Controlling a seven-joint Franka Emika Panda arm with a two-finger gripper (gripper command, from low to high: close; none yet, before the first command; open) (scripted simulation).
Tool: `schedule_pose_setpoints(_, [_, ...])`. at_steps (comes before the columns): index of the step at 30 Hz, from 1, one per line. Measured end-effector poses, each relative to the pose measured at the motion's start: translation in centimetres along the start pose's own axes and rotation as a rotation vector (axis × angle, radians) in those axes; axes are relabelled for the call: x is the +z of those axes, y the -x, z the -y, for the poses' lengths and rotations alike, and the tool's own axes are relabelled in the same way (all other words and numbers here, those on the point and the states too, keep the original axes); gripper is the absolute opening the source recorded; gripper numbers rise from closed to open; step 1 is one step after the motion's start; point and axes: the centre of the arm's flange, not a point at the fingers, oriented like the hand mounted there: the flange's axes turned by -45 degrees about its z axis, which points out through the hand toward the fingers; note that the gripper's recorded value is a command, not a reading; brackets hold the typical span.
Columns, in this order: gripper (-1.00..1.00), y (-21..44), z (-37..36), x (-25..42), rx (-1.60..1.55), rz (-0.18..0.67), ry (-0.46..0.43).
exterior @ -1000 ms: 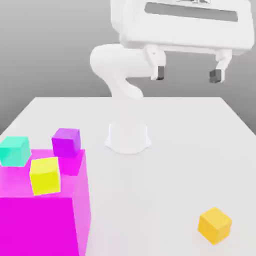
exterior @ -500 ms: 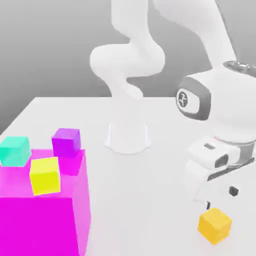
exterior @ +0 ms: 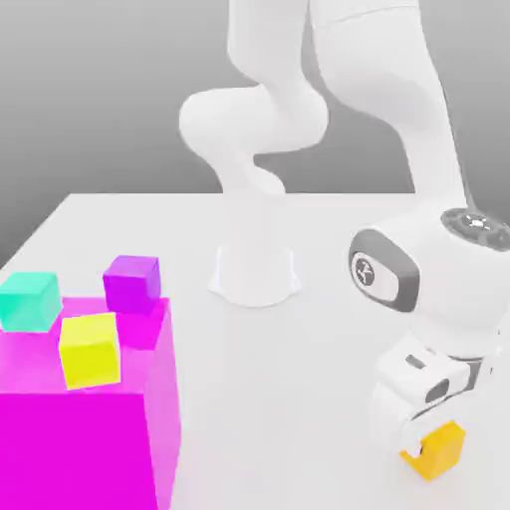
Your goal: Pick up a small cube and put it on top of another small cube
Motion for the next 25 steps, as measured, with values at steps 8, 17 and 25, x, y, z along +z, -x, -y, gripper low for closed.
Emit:
schedule_pose_setpoints(8, [-1.00,0.1,-15.7,-10.9,0.599,0.008,0.035])
schedule_pose_setpoints(17, [-1.00,12.3,-34.7,-26.9,1.468,0.000,0.005])
schedule_pose_setpoints(25, [1.00,12.9,-35.0,-22.7,1.528,-0.002,-0.004])
